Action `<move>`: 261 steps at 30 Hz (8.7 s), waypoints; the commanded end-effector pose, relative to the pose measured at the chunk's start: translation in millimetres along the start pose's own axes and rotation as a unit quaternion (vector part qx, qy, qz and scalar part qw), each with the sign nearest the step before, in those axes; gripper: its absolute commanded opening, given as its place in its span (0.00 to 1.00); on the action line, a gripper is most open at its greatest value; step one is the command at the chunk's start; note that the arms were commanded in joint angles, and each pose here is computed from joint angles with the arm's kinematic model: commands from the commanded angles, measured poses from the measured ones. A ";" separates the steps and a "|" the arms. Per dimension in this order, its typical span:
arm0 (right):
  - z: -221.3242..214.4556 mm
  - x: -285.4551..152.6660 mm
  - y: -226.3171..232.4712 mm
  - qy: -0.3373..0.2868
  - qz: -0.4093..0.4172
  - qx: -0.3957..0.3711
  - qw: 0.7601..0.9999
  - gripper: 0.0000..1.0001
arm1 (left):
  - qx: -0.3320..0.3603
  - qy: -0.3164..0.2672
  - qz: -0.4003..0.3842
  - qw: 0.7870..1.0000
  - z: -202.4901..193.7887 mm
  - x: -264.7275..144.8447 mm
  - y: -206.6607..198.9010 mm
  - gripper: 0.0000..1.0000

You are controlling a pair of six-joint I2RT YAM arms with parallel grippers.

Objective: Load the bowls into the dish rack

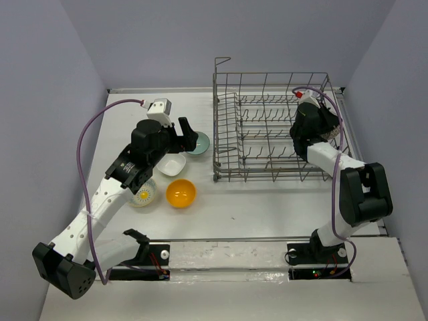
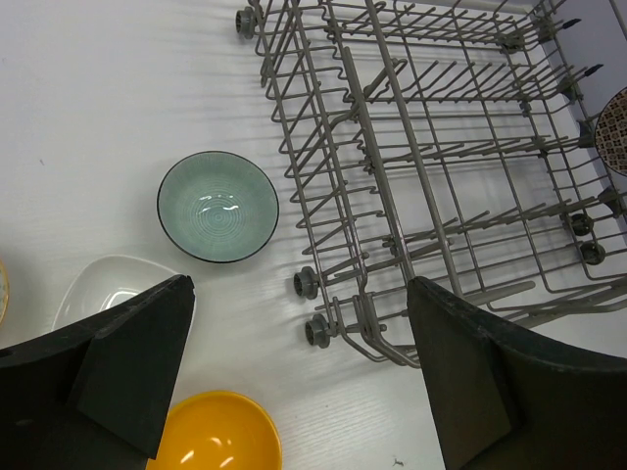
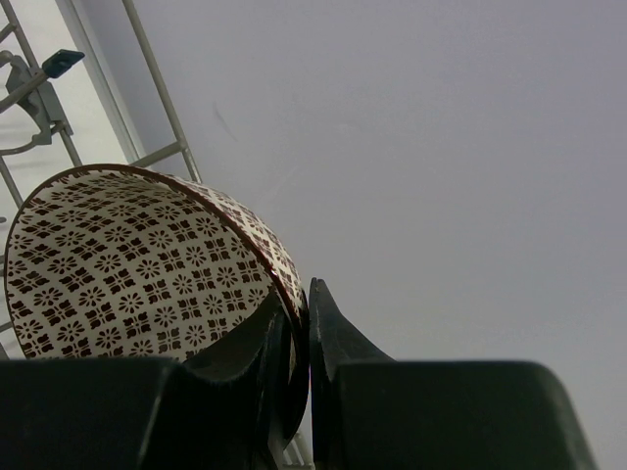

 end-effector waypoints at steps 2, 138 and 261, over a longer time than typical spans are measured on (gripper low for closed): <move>9.6 1.5 -10.1 -0.011 -0.019 0.056 0.998 0.01 | -0.004 -0.021 -0.012 1.000 9.7 0.6 -3.8 0.98; 149.9 -209.4 -68.0 -0.018 0.581 0.494 0.647 0.56 | -0.109 0.030 0.240 0.964 -47.5 12.9 117.6 0.99; 189.5 -270.1 -5.4 -0.012 0.627 0.443 0.640 0.25 | 0.031 -0.017 -0.028 0.999 117.6 35.1 -134.5 0.00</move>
Point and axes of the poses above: each gripper's point midway between its finger pads, its own x axis out along the fingers, its own y axis along the line the jaws close on, z = x × y, the point moved 2 cm from there along -x, back along the fingers, and after that the axes turned 8 degrees about x, right-handed, at the moved point
